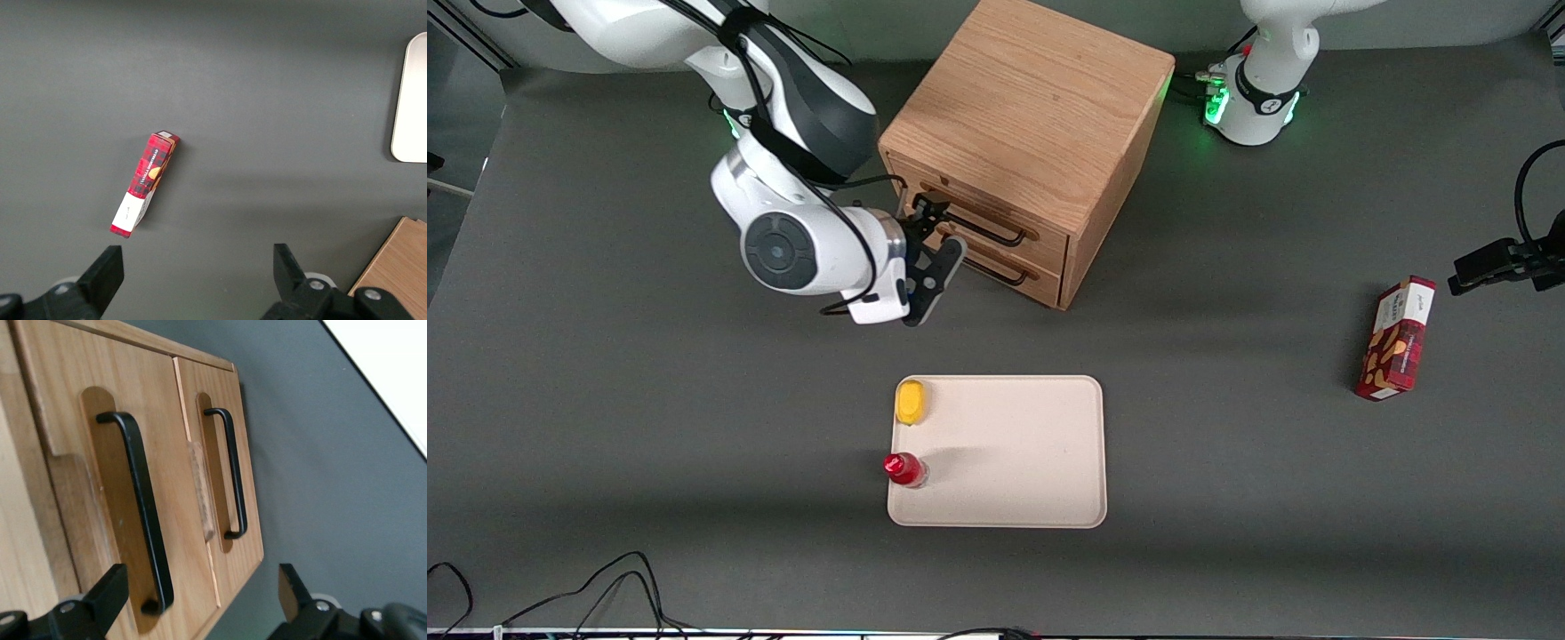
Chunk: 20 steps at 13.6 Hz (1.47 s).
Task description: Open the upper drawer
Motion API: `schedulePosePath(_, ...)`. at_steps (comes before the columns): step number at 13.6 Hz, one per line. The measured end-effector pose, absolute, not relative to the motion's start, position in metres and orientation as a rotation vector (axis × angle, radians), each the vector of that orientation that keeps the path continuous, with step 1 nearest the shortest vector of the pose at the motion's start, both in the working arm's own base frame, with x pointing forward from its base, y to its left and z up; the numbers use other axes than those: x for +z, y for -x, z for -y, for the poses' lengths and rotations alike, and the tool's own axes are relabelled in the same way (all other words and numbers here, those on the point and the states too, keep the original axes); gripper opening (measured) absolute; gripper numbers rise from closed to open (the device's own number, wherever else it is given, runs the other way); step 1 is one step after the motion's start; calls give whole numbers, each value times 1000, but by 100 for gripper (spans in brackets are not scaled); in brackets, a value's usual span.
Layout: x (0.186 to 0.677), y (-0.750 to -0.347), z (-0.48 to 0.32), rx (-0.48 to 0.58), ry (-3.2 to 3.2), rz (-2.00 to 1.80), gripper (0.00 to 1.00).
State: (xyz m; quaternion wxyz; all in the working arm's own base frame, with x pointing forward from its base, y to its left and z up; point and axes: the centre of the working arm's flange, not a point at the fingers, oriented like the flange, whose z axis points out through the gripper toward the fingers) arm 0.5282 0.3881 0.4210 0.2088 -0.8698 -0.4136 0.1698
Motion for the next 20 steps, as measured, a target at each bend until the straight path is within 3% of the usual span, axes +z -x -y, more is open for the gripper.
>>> schedulePosePath(10, 379, -499, -415, 483, 2449, 1131, 100)
schedulePosePath(20, 361, -563, -367, 423, 2519, 1006, 100)
